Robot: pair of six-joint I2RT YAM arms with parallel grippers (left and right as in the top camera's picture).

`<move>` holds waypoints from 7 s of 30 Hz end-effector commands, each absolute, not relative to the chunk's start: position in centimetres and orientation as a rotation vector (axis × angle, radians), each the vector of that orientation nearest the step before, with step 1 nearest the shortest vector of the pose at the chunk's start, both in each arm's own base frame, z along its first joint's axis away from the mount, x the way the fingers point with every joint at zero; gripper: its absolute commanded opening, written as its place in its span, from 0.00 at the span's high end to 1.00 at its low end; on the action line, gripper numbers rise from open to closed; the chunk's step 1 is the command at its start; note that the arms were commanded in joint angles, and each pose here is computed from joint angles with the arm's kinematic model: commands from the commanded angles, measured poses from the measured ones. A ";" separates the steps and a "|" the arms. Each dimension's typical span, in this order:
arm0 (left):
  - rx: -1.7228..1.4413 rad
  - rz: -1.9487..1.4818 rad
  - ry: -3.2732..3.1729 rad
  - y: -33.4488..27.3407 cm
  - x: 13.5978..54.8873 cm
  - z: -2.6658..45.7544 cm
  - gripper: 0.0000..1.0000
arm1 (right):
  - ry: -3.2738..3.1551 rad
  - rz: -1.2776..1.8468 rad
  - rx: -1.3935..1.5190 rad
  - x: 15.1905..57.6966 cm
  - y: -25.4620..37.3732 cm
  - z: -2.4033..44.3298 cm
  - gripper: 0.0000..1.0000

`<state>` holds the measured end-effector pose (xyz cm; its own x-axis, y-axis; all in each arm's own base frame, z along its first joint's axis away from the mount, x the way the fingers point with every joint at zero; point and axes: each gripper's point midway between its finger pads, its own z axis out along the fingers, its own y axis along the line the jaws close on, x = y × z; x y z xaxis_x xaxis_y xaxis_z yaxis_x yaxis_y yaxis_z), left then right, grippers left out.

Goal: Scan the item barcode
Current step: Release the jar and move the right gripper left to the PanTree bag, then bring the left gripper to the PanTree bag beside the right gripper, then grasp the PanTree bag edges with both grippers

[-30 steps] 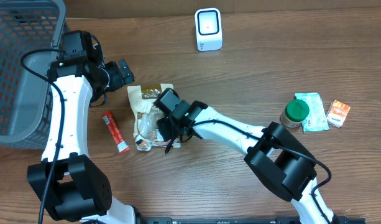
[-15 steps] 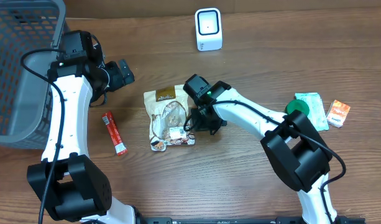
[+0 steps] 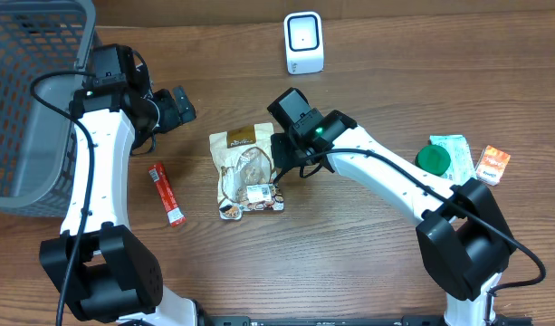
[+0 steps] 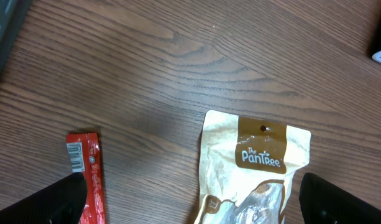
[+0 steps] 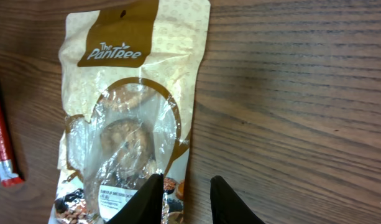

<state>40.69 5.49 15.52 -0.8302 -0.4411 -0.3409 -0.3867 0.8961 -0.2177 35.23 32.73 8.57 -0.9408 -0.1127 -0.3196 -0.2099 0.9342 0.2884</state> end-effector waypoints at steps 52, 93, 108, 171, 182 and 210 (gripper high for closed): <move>0.094 -0.371 2.976 -16.3 33.2 5.5 0.96 | 3.050 0.326 0.029 36.2 21.6 6.1 0.78; -0.065 -0.375 2.866 -13.2 37.7 1.4 0.91 | 3.090 0.357 0.090 35.7 19.2 7.4 0.70; -0.121 -0.310 2.911 -11.6 36.9 0.9 0.69 | 3.102 0.386 0.003 34.4 24.0 5.2 0.75; -0.134 -0.555 3.370 -8.6 25.7 4.4 0.21 | 3.177 0.396 -0.147 29.2 25.7 4.1 0.25; -0.215 -0.618 3.352 -9.5 24.4 1.1 0.24 | 3.160 0.450 -0.158 30.0 25.7 3.8 0.26; -0.221 -0.593 3.255 -10.1 26.0 -0.7 0.96 | 3.038 1.253 -0.329 29.5 26.5 6.6 0.12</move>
